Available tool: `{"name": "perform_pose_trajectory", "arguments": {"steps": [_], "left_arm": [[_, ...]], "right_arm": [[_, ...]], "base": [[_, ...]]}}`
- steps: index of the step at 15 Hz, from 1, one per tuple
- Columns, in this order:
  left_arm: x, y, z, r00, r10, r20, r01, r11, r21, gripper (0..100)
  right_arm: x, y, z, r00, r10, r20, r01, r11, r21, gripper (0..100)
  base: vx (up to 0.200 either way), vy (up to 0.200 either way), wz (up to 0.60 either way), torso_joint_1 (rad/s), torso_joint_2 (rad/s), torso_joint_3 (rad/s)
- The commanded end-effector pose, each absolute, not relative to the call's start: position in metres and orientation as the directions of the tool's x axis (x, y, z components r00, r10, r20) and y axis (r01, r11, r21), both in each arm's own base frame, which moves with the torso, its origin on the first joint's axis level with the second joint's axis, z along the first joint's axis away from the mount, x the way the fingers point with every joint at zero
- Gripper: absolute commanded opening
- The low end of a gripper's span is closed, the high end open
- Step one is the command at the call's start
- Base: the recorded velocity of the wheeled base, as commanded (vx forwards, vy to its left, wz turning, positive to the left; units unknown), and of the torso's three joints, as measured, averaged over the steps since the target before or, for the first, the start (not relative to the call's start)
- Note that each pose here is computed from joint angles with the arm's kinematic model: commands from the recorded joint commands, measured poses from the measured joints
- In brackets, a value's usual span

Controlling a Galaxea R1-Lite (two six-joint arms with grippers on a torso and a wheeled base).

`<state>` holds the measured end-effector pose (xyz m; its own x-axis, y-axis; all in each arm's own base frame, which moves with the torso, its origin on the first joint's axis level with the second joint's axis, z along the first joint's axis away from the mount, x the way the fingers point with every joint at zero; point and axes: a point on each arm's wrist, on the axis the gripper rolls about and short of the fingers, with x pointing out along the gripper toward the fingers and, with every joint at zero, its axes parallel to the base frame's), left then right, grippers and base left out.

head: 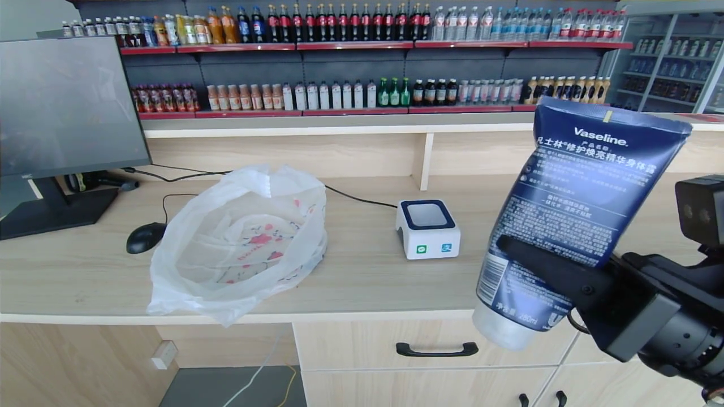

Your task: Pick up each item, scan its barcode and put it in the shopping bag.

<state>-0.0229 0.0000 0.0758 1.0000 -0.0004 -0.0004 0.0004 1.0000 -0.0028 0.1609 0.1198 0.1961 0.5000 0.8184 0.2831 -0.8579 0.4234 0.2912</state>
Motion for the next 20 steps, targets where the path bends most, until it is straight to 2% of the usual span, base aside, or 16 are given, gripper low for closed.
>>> {"name": "perform_pose_trajectory", "arguments": {"steps": [1, 2, 7, 12, 15, 20], "left_arm": [[-0.023, 0.000, 0.076, 1.000, 0.000, 0.000, 0.000, 1.000, -0.003, 100], [-0.023, 0.000, 0.076, 1.000, -0.002, 0.000, 0.002, 1.000, -0.003, 100], [-0.023, 0.000, 0.076, 1.000, 0.000, -0.002, 0.000, 1.000, -0.003, 100], [-0.023, 0.000, 0.076, 1.000, -0.002, 0.000, 0.002, 1.000, -0.003, 100], [-0.023, 0.000, 0.076, 1.000, 0.000, 0.000, 0.000, 1.000, -0.003, 100], [-0.023, 0.000, 0.076, 1.000, 0.000, 0.000, 0.000, 1.000, -0.003, 100]], "right_arm": [[0.176, 0.136, 0.200, 0.475, 0.823, 0.310, -0.867, 0.377, 0.328, 0], [0.180, 0.142, 0.204, 0.452, 0.823, 0.343, -0.877, 0.342, 0.337, 0], [0.176, 0.158, 0.208, 0.313, 0.886, 0.342, -0.904, 0.168, 0.392, 0], [0.180, 0.162, 0.223, 0.277, 0.879, 0.389, -0.912, 0.113, 0.394, 0], [0.177, 0.162, 0.224, 0.218, 0.899, 0.380, -0.925, 0.066, 0.373, 0], [0.173, 0.164, 0.228, 0.194, 0.900, 0.390, -0.930, 0.042, 0.365, 0]], "base": [[0.000, 0.000, 0.00, 0.000, 0.00, 0.000], [0.000, 0.000, 0.00, 0.000, 0.00, 0.000], [0.000, 0.000, 0.00, 0.000, 0.00, 0.000], [0.000, 0.000, 0.00, 0.000, 0.00, 0.000], [0.000, 0.000, 0.00, 0.000, 0.00, 0.000], [0.000, 0.000, 0.00, 0.000, 0.00, 0.000]]}}
